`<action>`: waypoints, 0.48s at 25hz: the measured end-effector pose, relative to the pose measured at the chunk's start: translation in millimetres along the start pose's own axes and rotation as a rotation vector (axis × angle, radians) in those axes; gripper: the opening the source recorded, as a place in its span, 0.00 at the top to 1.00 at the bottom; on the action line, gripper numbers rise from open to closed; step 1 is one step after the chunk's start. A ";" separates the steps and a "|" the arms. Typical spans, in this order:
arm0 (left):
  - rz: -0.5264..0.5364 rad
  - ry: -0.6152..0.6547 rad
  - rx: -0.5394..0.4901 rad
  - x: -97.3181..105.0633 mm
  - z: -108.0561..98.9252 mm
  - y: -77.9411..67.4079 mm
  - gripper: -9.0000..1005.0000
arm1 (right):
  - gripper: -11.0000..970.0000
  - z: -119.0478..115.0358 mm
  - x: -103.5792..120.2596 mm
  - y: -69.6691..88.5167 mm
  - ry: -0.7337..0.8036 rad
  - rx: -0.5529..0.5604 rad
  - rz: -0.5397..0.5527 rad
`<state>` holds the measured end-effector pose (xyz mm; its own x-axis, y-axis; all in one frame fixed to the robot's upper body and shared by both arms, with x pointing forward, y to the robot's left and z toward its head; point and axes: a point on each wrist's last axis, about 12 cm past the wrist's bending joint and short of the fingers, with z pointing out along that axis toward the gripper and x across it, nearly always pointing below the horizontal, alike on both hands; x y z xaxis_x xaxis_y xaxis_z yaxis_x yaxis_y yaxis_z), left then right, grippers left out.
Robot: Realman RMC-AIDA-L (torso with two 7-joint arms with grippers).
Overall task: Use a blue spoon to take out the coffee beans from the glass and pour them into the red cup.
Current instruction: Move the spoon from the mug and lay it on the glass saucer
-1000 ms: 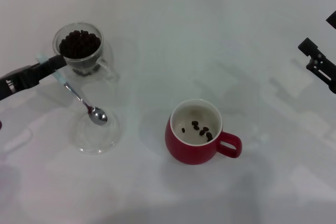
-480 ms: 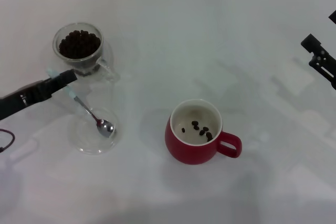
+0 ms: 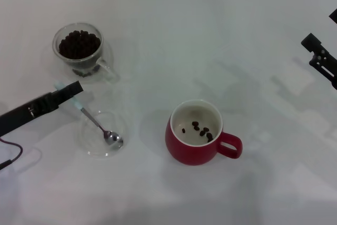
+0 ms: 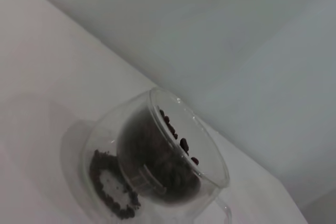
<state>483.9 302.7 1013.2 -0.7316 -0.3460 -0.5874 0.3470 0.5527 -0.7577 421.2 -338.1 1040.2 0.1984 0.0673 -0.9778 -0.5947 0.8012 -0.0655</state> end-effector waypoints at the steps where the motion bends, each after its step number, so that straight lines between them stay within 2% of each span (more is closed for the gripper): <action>1: -0.001 0.000 -0.001 0.4 -0.2 0.1 0.86 | 0.21 0.2 0.0 -0.1 0.000 0.000 0.000; 4: -0.007 0.003 -0.005 2.1 -1.3 0.8 0.85 | 0.21 0.9 0.0 -0.3 0.000 -0.002 -0.001; 6: -0.011 0.005 -0.013 3.6 -2.3 1.8 0.79 | 0.21 1.0 0.1 -0.3 0.001 -0.002 0.000; 12: -0.007 -0.004 -0.028 2.7 -5.9 4.1 0.68 | 0.21 -0.3 1.0 0.2 0.008 0.001 0.002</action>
<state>480.0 308.5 1010.2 -0.7315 -0.3535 -0.5831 0.3250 0.5711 -0.7538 421.0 -338.1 1039.2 0.1910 0.0636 -0.9795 -0.5946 0.8015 -0.0639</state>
